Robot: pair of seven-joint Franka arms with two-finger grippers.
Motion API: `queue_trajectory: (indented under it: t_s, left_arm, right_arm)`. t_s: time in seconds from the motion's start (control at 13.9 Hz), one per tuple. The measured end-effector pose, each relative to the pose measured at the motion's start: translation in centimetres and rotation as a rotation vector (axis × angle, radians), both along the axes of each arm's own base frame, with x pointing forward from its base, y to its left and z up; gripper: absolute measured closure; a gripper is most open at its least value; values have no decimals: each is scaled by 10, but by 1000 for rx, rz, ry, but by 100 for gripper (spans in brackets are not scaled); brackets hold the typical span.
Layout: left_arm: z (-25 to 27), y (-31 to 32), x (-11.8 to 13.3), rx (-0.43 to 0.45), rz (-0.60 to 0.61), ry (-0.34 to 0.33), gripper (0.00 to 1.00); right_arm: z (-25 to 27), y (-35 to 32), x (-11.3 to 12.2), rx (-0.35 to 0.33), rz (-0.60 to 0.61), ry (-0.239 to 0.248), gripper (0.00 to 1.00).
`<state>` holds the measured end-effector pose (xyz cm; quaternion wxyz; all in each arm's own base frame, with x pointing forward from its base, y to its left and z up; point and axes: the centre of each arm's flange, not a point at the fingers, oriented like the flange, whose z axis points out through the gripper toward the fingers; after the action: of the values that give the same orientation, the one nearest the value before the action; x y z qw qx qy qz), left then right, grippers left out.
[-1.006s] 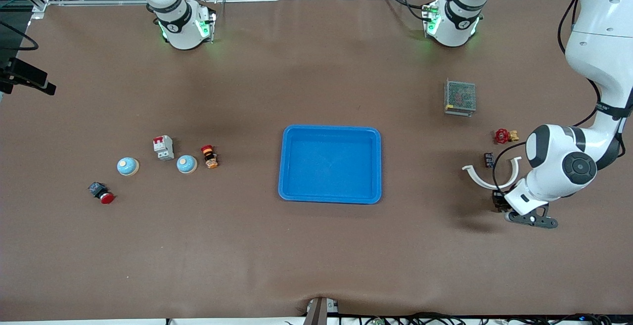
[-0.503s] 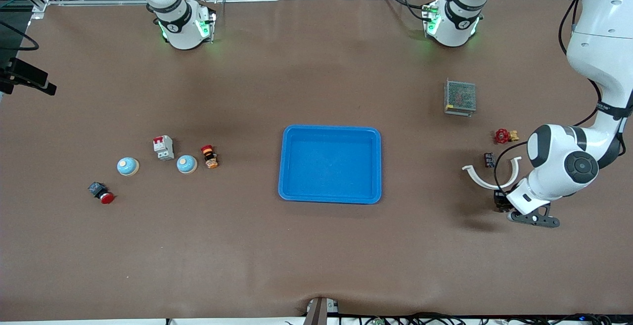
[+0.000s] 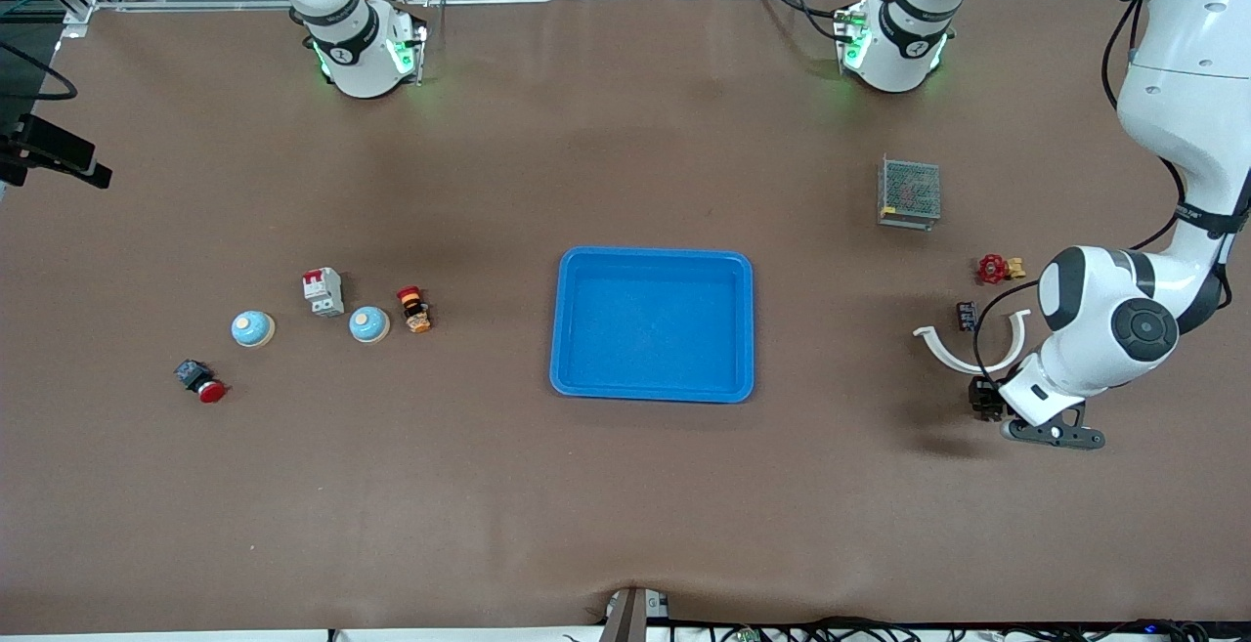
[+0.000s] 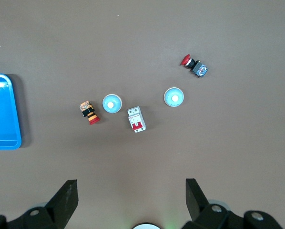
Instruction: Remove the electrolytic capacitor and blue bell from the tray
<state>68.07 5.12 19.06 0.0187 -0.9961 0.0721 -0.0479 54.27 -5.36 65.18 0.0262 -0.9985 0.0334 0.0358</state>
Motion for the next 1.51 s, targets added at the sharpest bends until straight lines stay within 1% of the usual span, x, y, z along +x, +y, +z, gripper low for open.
queue_trajectory:
  t_s: [0.22,0.5,0.72,0.86,1.01,1.22,1.37,1.51]
  left_arm:
    - [1,0,1,-1,8,-4,1]
    - [13,8,7,8,22,-13,0]
    - [44,13,21,34,47,50,0]
    - [68,-10,30,5,65,84,0]
    - [87,-38,36,-34,117,100,0]
    - [121,-65,35,-27,154,123,0]
    - [160,-70,33,-54,184,104,0]
    - [204,-69,24,-59,200,101,0]
  right_arm:
    - [0,0,0,0,0,0,0]
    - [0,0,0,0,0,0,0]
    - [0,0,0,0,0,0,0]
    - [0,0,0,0,0,0,0]
    - [0,0,0,0,0,0,0]
    - [0,0,0,0,0,0,0]
    - [0,0,0,0,0,0,0]
    - [0,0,0,0,0,0,0]
